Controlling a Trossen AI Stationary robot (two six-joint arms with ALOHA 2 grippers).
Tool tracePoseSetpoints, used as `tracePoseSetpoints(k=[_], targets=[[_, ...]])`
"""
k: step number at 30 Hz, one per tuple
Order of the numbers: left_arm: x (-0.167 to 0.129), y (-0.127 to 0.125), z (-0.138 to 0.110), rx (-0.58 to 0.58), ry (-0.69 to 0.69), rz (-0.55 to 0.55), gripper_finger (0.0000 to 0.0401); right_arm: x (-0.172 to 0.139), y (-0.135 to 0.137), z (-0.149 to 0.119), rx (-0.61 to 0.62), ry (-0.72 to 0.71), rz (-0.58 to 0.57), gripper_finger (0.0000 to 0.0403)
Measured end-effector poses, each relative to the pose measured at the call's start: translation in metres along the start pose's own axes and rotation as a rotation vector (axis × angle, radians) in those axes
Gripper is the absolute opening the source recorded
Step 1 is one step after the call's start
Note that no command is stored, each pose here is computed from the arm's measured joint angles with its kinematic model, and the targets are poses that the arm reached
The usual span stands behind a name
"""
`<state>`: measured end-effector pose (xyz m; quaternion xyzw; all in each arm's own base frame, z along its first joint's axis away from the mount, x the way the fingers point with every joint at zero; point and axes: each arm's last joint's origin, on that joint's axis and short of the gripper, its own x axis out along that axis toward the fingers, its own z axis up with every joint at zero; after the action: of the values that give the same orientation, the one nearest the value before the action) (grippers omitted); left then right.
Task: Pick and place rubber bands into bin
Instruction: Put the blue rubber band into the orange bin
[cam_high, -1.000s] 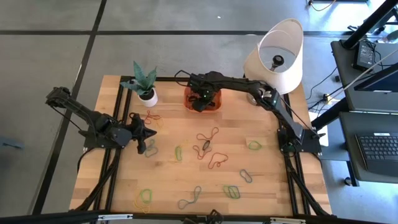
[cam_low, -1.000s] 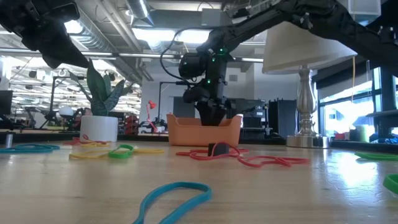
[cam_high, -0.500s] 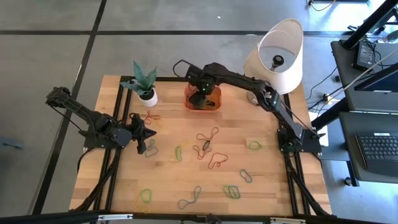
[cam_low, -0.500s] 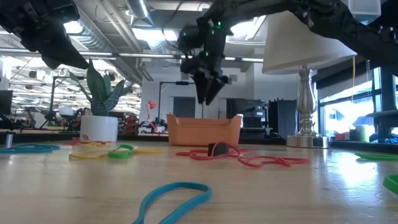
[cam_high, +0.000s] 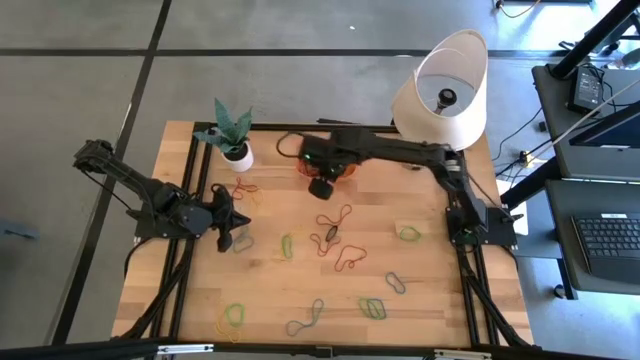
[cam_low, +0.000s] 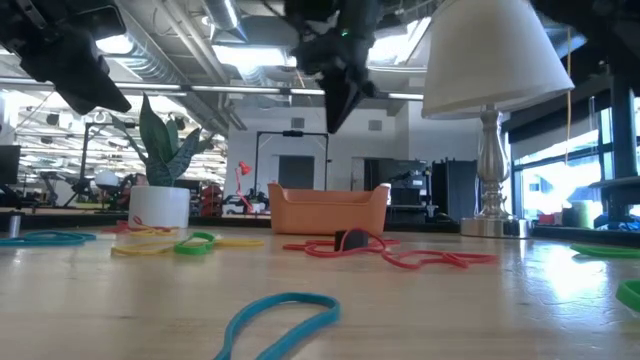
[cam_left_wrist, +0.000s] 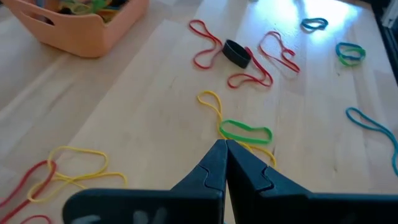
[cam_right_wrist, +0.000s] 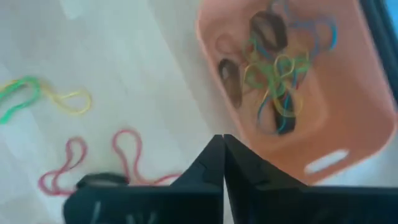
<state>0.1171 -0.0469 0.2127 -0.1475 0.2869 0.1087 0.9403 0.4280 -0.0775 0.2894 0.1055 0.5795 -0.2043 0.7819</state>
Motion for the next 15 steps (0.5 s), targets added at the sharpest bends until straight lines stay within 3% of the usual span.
tracePoseSetpoints(k=[4,8,15], targets=[[0.000,0.000,0.000,0.000,0.010,-0.013,0.0003,-0.004,0.019,-0.041,0.047,-0.051,0.024,0.0016],[0.000,-0.001,0.000,-0.055,0.008,-0.006,0.0003,-0.017,0.036,-0.098,0.132,-0.181,0.130,0.0005],[0.005,-0.011,0.017,-0.039,0.086,0.054,0.0003,-0.027,0.046,-0.196,0.185,-0.302,0.262,0.0008]])
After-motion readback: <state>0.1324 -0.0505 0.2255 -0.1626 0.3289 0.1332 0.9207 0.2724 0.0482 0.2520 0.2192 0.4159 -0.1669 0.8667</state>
